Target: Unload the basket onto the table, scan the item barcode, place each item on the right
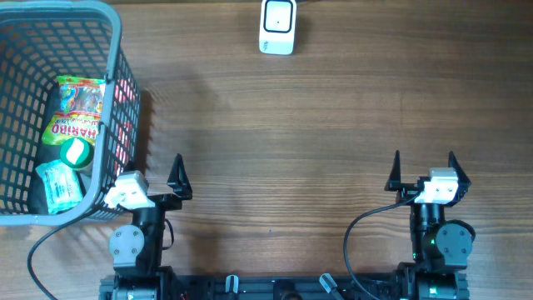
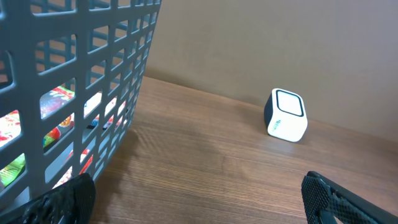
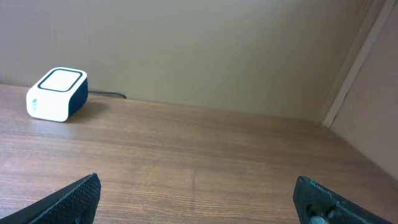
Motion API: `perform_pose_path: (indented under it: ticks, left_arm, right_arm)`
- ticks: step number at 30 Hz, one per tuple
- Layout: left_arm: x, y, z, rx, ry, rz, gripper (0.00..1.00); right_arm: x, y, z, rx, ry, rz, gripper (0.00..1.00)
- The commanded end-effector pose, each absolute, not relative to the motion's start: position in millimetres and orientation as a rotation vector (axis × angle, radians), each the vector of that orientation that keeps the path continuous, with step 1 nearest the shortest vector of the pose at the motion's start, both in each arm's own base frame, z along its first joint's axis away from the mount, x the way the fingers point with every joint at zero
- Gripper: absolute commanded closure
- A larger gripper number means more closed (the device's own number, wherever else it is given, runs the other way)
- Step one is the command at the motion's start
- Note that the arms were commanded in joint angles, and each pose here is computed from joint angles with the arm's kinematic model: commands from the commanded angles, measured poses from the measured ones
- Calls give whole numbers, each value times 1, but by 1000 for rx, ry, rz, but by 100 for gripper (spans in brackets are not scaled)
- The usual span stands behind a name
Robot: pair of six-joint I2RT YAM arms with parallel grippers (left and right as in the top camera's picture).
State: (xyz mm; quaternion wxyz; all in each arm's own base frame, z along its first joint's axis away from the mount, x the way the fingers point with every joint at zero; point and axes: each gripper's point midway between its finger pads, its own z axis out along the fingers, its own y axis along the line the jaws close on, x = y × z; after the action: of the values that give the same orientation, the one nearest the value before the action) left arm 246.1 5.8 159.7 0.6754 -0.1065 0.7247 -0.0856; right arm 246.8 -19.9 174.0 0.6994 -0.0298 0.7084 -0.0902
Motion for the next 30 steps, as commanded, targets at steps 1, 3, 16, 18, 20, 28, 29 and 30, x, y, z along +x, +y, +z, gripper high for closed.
perform_pose_path:
  ticks: [1,3,16,18,20,28,29,30]
  left_arm:
    - [245,-18,163,-133,1637,-306,0]
    - [242,-22,170,-172,1635,-386,0]
    - [254,-74,278,75,1821,-634,0]
    - [260,-74,307,55,1878,-644,0]
    - [265,-74,337,75,1916,-628,0]
    - [273,-65,361,27,1928,-583,0]
    - [276,-56,362,-32,1930,-539,0]
    - [278,-47,364,-85,1930,-494,0]
  right_arm:
    - [248,-16,172,-94,1583,-192,0]
    - [248,-16,172,-94,1583,-191,0]
    - [248,-16,172,-94,1583,-191,0]
    - [248,-16,172,-94,1583,-191,0]
    - [248,-16,172,-94,1583,-191,0]
    - [248,-16,172,-94,1583,-192,0]
    - [248,-16,172,-94,1583,-191,0]
    - [248,-16,172,-94,1583,-191,0]
